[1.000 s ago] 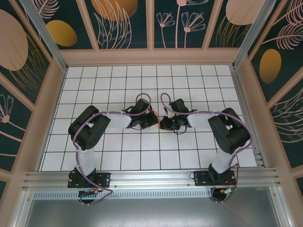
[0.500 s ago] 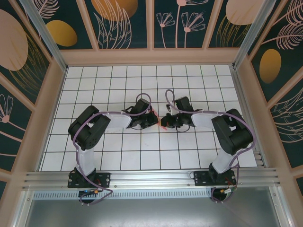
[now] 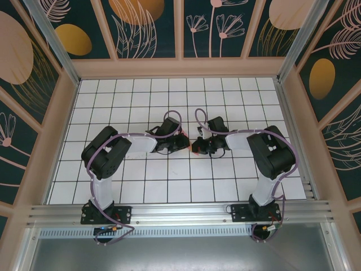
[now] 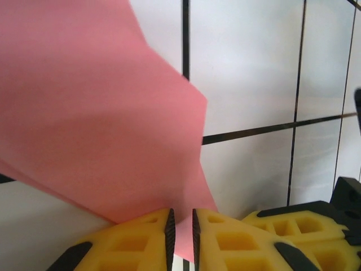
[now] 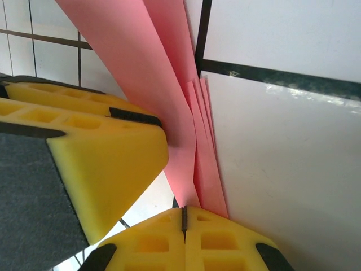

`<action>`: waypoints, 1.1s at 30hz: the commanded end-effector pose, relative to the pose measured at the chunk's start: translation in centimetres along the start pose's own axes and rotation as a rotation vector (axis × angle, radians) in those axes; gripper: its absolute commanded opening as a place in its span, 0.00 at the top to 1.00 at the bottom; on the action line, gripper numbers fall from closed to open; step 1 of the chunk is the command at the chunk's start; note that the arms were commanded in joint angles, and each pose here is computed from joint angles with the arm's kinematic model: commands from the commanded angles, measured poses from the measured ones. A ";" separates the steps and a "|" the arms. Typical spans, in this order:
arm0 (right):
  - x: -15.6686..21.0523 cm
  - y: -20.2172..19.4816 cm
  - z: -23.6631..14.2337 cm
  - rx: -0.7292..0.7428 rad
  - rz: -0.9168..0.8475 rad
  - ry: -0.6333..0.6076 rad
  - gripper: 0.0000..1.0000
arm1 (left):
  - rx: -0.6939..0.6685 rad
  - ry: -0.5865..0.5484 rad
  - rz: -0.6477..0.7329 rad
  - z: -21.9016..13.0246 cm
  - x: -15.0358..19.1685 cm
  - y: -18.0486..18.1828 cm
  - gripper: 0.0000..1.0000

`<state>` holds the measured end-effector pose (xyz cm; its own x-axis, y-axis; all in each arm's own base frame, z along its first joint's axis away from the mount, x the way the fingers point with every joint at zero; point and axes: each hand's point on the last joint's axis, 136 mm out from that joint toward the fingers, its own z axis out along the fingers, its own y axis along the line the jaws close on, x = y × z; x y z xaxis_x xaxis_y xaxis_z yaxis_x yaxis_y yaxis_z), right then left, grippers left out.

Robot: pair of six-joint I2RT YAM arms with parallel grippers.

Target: Fold a paper plane with a square sheet of paper (pick it up from the middle)

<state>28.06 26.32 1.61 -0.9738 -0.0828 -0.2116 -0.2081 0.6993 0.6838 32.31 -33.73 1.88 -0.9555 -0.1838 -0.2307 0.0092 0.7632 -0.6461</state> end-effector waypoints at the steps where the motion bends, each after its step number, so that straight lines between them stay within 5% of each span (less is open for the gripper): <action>1: 3.3 -4.0 0.9 0.110 0.082 0.077 0.99 | -0.023 -0.098 0.091 -1.1 -2.3 0.3 0.76; 12: 3.5 -4.4 0.9 0.113 0.097 0.087 1.00 | -0.109 -0.112 0.041 0.1 -3.6 3.1 0.74; 33: 4.2 -5.3 0.7 0.102 0.131 0.091 1.00 | -0.263 -0.250 -0.093 -2.8 -9.5 11.7 0.69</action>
<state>28.06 26.11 1.59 -0.9720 -0.0737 -0.2232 -0.2155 0.6582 0.7213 39.63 -26.42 2.03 -0.8787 -0.3385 -0.3366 -0.0710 0.7900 -0.6090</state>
